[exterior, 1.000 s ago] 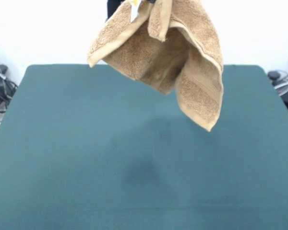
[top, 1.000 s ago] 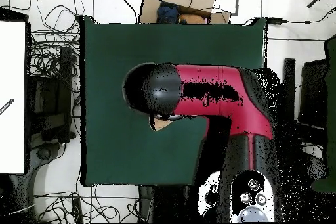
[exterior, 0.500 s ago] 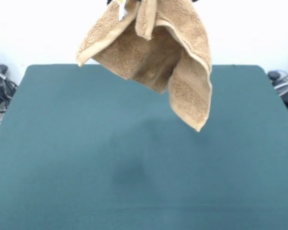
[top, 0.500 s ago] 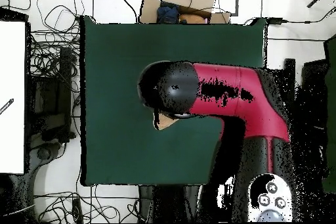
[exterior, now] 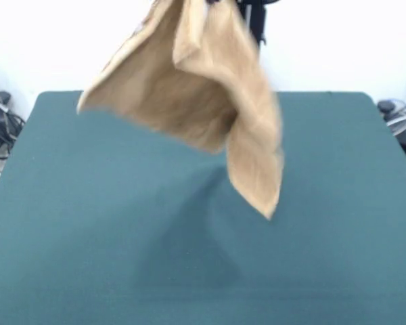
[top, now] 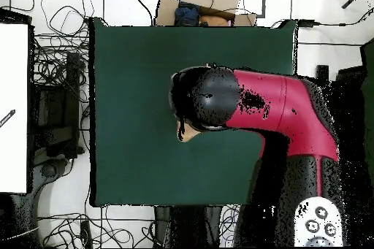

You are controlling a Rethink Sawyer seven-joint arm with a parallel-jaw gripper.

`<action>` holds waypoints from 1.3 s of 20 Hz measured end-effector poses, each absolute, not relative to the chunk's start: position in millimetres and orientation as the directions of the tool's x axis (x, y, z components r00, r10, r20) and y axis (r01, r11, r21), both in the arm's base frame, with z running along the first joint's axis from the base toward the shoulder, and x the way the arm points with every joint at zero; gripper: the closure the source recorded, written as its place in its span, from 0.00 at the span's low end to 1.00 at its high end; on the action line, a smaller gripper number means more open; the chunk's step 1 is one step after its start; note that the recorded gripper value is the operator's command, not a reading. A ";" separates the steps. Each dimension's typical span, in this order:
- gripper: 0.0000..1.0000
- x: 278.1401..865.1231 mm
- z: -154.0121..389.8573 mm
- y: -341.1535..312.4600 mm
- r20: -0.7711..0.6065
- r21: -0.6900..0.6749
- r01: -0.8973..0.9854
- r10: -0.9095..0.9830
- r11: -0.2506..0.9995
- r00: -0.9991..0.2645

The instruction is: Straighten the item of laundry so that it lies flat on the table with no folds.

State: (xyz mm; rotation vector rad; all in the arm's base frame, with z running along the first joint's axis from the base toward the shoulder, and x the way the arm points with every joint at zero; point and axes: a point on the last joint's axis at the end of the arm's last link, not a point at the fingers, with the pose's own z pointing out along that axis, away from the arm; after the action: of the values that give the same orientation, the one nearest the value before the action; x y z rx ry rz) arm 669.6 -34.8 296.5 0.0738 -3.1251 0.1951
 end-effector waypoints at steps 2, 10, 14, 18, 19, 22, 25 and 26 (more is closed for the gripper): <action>0.00 670.1 297.1 -34.9 0.011 -0.123 -0.048 -0.047 0.991 -0.999; 0.00 672.8 301.9 -29.9 -0.001 -0.118 -0.057 -0.057 0.991 -0.998; 0.00 673.0 307.0 -29.7 -0.009 -0.121 -0.056 -0.058 0.991 -0.998; 0.00 673.0 312.3 -29.6 -0.018 -0.125 -0.055 -0.058 0.991 -0.998; 0.00 673.1 313.8 -29.6 -0.020 -0.126 -0.055 -0.058 0.991 -0.998; 0.00 673.0 313.4 -29.6 -0.020 -0.125 -0.055 -0.058 0.991 -0.998; 0.00 673.1 313.0 -29.5 -0.019 -0.125 -0.055 -0.058 0.991 -0.998; 0.00 673.0 312.8 -29.5 -0.018 -0.125 -0.055 -0.058 0.991 -0.998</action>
State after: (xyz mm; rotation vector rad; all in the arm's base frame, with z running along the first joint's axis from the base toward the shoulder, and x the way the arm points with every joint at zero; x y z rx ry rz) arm 673.0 -29.5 312.8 0.0900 -3.1562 0.1974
